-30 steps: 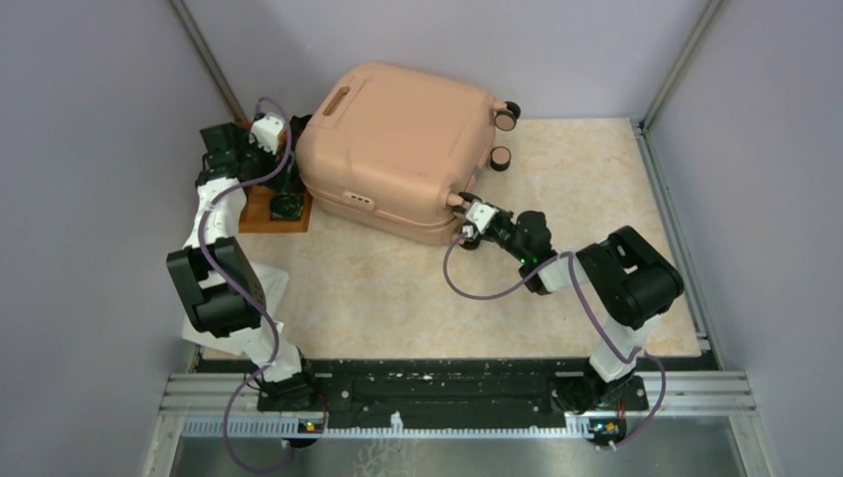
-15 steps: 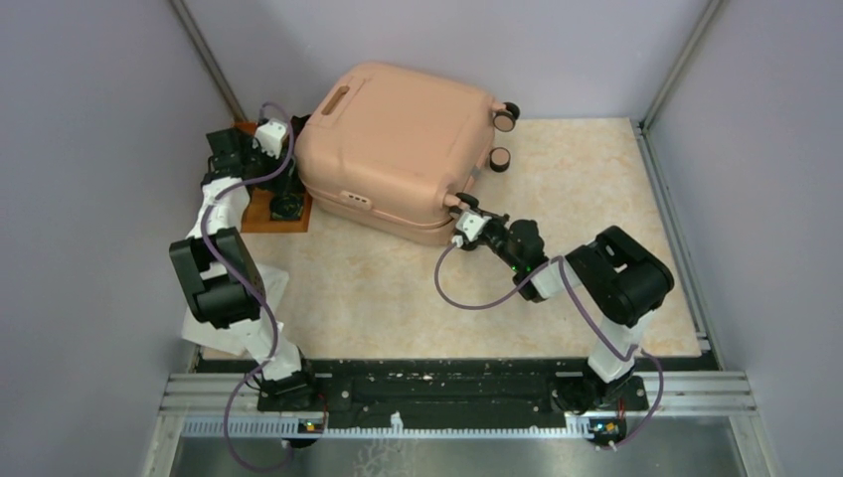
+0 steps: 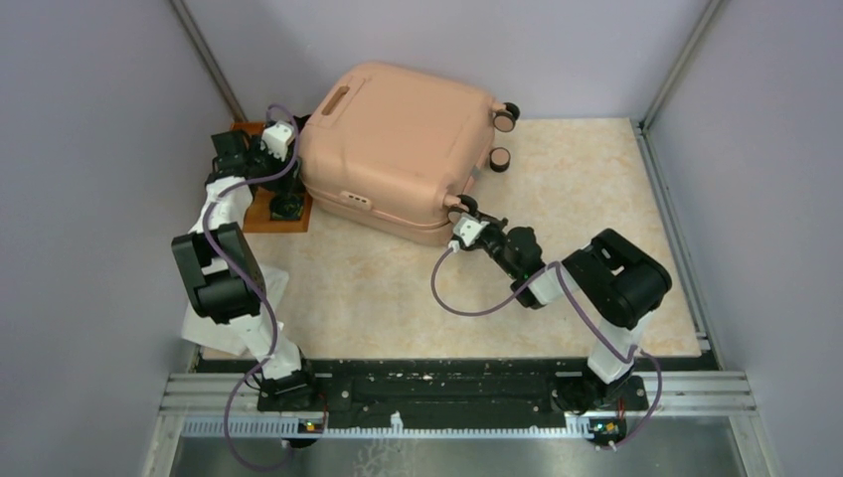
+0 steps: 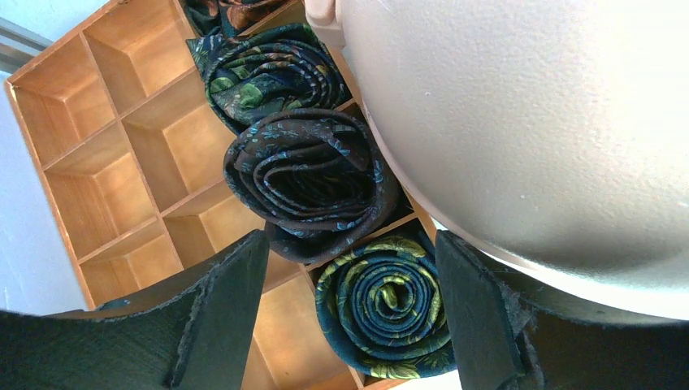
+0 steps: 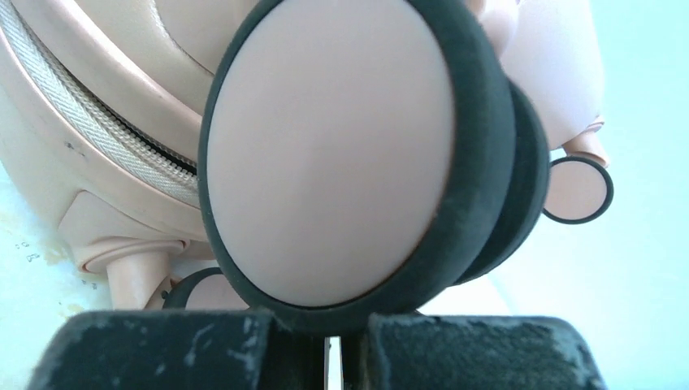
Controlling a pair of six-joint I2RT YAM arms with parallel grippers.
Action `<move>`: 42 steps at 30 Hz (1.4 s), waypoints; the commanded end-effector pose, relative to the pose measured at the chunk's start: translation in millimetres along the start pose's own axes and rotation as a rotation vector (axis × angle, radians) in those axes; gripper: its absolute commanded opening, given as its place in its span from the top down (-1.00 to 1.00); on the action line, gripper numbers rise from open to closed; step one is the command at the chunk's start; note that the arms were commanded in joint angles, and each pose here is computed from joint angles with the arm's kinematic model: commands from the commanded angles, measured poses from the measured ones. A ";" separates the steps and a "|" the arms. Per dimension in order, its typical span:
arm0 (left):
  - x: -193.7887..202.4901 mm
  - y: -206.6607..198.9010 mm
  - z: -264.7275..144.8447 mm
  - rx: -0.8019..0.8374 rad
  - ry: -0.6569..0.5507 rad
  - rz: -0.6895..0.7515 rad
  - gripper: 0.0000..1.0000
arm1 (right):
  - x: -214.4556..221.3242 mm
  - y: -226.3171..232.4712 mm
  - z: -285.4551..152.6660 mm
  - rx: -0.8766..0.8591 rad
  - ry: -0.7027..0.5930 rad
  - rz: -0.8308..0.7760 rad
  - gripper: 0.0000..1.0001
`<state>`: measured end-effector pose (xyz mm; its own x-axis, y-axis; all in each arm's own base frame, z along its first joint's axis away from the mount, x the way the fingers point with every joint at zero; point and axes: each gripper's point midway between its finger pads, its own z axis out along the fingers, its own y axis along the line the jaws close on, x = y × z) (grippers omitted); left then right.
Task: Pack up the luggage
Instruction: Zip the luggage at the center of the board.
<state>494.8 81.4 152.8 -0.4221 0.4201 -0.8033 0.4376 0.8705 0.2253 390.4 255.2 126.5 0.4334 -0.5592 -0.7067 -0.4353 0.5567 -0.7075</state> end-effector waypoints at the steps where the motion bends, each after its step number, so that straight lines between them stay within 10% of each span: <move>1: -15.3 -15.0 2.2 0.068 -0.059 0.015 -0.63 | -50.8 11.9 -1.6 -0.023 -0.142 0.007 1.00; 30: -20.2 -74.0 2.8 0.213 -0.060 0.016 -0.41 | -111.3 85.0 -47.0 -0.104 -0.198 0.277 1.00; 42: -25.1 -184.9 -14.7 0.394 -0.023 0.101 -0.30 | -139.0 62.5 -48.6 0.061 -0.193 0.642 1.00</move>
<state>438.6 -3.4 125.9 -0.4415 0.5017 -0.7439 0.5952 0.7841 0.1756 266.5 333.5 133.1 0.2794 -0.2046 -0.9381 -0.6256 0.7024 -0.3395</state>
